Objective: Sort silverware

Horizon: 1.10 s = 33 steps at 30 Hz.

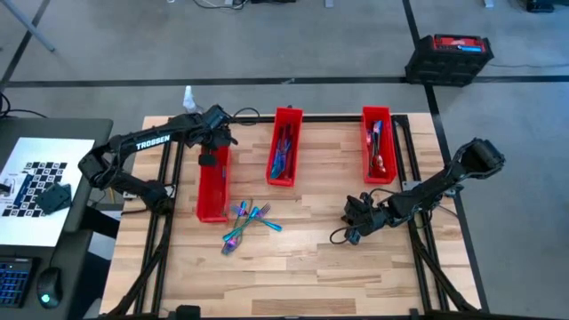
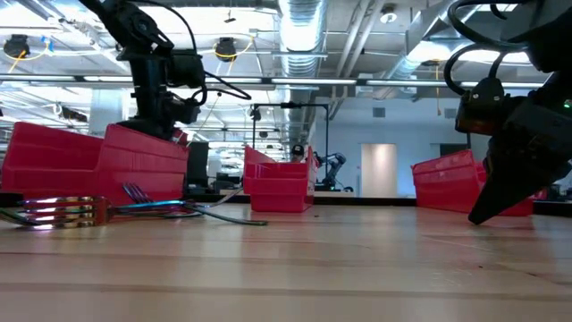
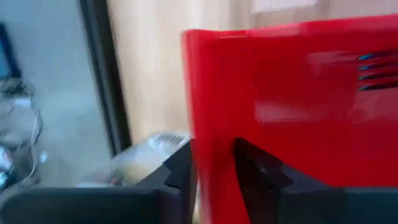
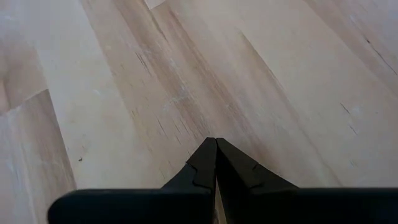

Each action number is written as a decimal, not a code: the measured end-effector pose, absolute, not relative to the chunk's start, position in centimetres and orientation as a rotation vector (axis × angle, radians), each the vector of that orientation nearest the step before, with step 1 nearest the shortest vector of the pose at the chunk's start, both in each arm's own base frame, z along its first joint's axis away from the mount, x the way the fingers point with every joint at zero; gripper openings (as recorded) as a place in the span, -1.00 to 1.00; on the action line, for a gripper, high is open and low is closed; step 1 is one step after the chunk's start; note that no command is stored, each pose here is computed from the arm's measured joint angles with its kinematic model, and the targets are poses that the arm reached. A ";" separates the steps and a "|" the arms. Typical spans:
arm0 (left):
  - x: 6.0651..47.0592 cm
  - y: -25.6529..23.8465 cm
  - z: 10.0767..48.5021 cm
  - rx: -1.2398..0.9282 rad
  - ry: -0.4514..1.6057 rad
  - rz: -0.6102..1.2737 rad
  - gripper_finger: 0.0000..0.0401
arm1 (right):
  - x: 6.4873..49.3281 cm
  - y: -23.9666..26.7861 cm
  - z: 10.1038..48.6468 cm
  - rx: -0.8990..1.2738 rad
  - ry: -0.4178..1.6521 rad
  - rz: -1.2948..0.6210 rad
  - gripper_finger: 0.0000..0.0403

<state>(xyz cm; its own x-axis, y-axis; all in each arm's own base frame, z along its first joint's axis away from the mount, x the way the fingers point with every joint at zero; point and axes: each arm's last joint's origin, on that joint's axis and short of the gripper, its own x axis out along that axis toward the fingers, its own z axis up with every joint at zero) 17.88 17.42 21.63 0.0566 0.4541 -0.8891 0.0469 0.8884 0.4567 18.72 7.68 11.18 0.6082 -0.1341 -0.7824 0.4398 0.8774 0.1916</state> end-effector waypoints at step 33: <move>22.8 -14.1 31.2 -0.359 0.923 0.462 -0.17 | 27.7 6.7 18.1 -0.036 0.472 0.214 -1.00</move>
<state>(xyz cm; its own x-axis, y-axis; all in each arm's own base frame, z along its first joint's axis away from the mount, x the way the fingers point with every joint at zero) 22.78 -14.10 31.16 0.5181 0.2256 -0.8250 -0.5255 0.8450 -0.0990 27.71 6.71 18.08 0.8688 0.1968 -0.4545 -0.2132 0.9769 0.0155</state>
